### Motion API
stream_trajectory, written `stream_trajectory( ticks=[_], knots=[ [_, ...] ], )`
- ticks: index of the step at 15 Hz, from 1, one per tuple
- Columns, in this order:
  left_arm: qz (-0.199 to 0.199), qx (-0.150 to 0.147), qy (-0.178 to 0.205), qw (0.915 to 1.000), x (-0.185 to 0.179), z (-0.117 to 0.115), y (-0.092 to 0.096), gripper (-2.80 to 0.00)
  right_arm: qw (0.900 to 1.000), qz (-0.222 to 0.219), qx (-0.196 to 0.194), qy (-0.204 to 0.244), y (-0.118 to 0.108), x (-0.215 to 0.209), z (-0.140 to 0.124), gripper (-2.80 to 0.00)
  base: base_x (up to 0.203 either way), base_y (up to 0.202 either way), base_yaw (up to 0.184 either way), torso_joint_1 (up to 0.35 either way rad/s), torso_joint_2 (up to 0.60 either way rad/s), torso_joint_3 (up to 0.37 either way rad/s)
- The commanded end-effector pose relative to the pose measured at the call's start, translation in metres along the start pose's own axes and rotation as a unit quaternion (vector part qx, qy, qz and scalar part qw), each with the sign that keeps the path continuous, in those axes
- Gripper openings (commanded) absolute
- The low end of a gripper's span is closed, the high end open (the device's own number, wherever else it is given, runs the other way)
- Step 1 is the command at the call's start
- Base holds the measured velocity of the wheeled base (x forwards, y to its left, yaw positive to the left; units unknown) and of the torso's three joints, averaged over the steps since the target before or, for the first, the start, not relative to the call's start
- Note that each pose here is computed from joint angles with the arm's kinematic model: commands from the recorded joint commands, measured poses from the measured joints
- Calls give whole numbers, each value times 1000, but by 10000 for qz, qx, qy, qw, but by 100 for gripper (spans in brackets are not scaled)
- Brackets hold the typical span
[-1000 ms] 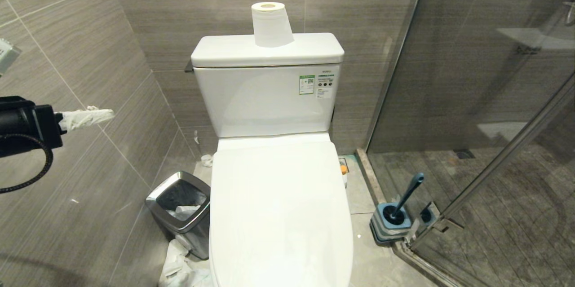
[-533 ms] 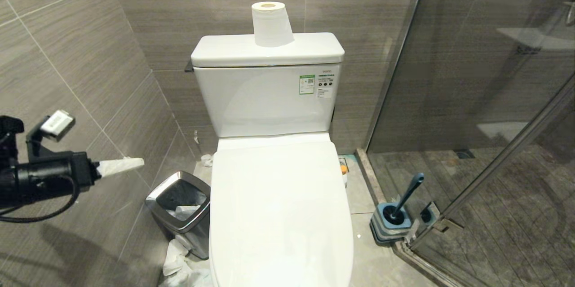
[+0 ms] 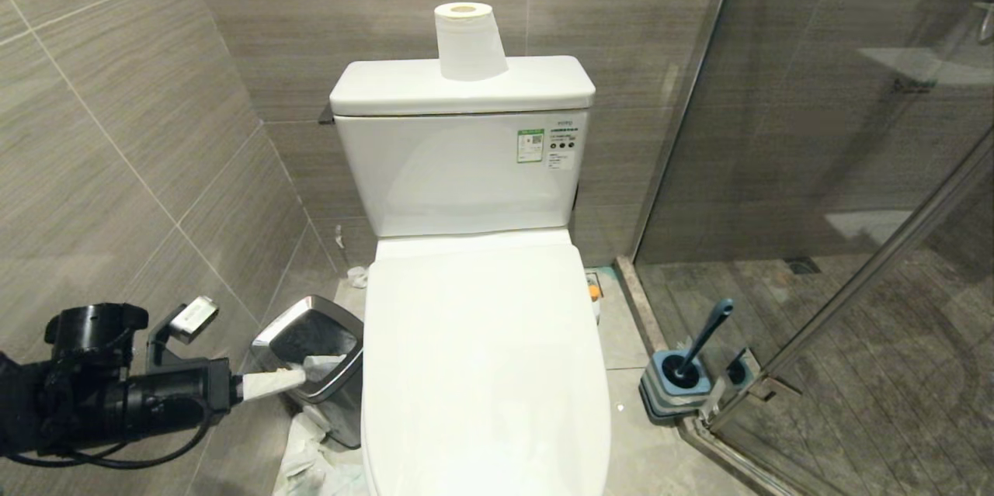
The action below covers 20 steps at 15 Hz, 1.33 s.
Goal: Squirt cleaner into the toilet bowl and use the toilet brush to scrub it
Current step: Use the left hand to lift the toilet lid slightly
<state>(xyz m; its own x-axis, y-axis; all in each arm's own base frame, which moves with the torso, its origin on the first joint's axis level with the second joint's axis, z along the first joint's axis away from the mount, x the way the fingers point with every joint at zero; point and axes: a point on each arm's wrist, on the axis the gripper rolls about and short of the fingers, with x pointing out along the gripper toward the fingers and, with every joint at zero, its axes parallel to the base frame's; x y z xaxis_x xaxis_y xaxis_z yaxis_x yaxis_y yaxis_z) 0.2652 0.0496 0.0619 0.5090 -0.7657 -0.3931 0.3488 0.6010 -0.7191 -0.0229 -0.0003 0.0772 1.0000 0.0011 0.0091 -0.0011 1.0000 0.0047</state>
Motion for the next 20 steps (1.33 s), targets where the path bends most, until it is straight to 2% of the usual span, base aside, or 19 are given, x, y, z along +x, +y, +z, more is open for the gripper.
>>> stream_trajectory(
  ticks=[1, 2, 5, 8, 11, 17, 20],
  knots=[
    [-60, -209, 159, 9996, 7, -8, 9, -280, 10000, 2, 7, 7, 0, 0, 0, -280, 0, 0, 0, 0, 0, 0],
    [-139, -234, 177, 9995, 9, -8, 10, 0, 10000, 2, 0, 7, 0, 0, 0, -280, 0, 0, 0, 0, 0, 0],
    [-259, -242, 213, 9991, 8, -21, 7, 0, 10000, 2, 7, 7, 0, 0, 0, -280, 0, 0, 0, 0, 0, 0],
    [-504, -352, 340, 9975, 18, -26, 14, 0, 10000, 2, 1, 7, 0, 0, 0, -280, 0, 0, 0, 0, 0, 0],
    [-616, -148, 432, 9971, 33, -27, 19, 0, 10000, 2, 7, 7, 0, 0, 0, -280, 0, 0, 0, 0, 0, 0],
    [-511, -72, 489, 9975, 50, -34, 36, 0, 10000, 2, 0, 7, 0, 0, 0, -280, 0, 0, 0, 0, 0, 0],
    [-505, -99, 505, 9974, 52, -35, 39, 0, 10000, 2, 0, 7, 0, 0, 0, -280, 0, 0, 0, 0, 0, 0]
  ],
)
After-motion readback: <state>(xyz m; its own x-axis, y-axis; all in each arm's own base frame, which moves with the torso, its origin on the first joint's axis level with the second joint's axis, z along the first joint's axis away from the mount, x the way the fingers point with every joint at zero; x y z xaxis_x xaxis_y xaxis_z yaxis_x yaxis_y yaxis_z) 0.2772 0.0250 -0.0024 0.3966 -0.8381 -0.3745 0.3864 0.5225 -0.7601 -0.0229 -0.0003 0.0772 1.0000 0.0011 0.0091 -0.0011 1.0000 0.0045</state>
